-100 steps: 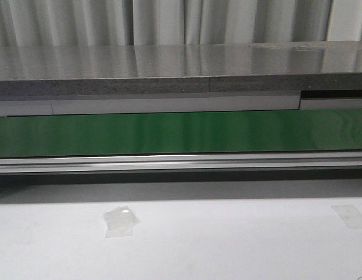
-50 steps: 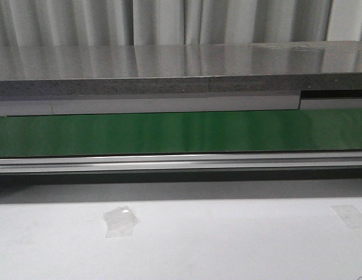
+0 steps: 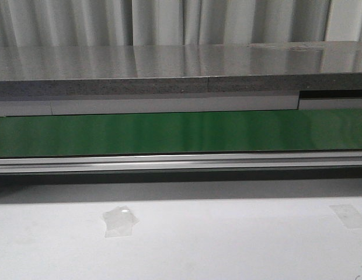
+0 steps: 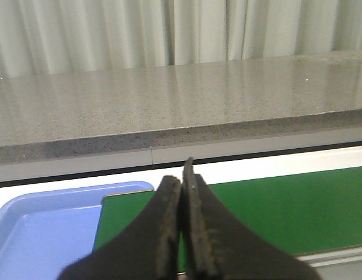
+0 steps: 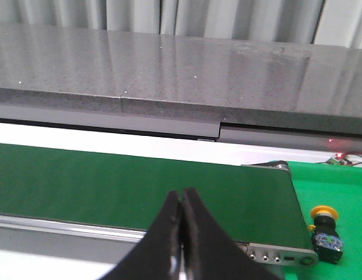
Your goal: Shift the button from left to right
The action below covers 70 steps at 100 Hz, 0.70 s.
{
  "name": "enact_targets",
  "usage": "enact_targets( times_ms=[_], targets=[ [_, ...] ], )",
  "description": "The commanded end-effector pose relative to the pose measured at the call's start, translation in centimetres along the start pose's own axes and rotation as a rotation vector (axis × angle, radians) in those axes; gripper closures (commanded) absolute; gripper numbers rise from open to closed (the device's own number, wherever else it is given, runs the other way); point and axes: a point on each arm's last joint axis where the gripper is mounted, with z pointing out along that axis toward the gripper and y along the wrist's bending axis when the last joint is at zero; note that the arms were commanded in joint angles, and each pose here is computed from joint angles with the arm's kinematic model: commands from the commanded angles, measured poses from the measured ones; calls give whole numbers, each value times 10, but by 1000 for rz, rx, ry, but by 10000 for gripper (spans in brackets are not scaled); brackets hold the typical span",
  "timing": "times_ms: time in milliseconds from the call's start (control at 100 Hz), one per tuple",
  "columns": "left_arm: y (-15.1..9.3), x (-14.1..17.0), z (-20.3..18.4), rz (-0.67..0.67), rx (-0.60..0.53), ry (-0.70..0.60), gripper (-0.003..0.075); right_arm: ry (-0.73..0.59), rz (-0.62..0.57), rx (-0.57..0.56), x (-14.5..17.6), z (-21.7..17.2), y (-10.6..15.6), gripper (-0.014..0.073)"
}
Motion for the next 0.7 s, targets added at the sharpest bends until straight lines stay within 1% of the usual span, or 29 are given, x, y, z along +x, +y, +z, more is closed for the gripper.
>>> enact_targets(
  times_ms=[0,30,160,430,540,620,690],
  targets=[
    [2,-16,-1,-15,-19,-95,740,-129,38,43,-6,-3,-4,663],
    [2,-16,-1,-15,-19,-95,740,-139,55,50,-2,-3,-4,663],
    [2,-16,-1,-15,-19,-95,740,-162,58,63,18,-5,-5,663],
    [2,-16,-1,-15,-19,-95,740,-133,59,63,65,-3,-4,663],
    [2,-16,-1,-15,-19,-95,740,-127,59,61,78,2,-4,663],
    [2,-16,-1,-15,-19,-95,740,-147,58,59,88,5,-3,663],
    [2,-16,-1,-15,-19,-95,740,-145,58,59,88,6,-3,663]
  ],
)
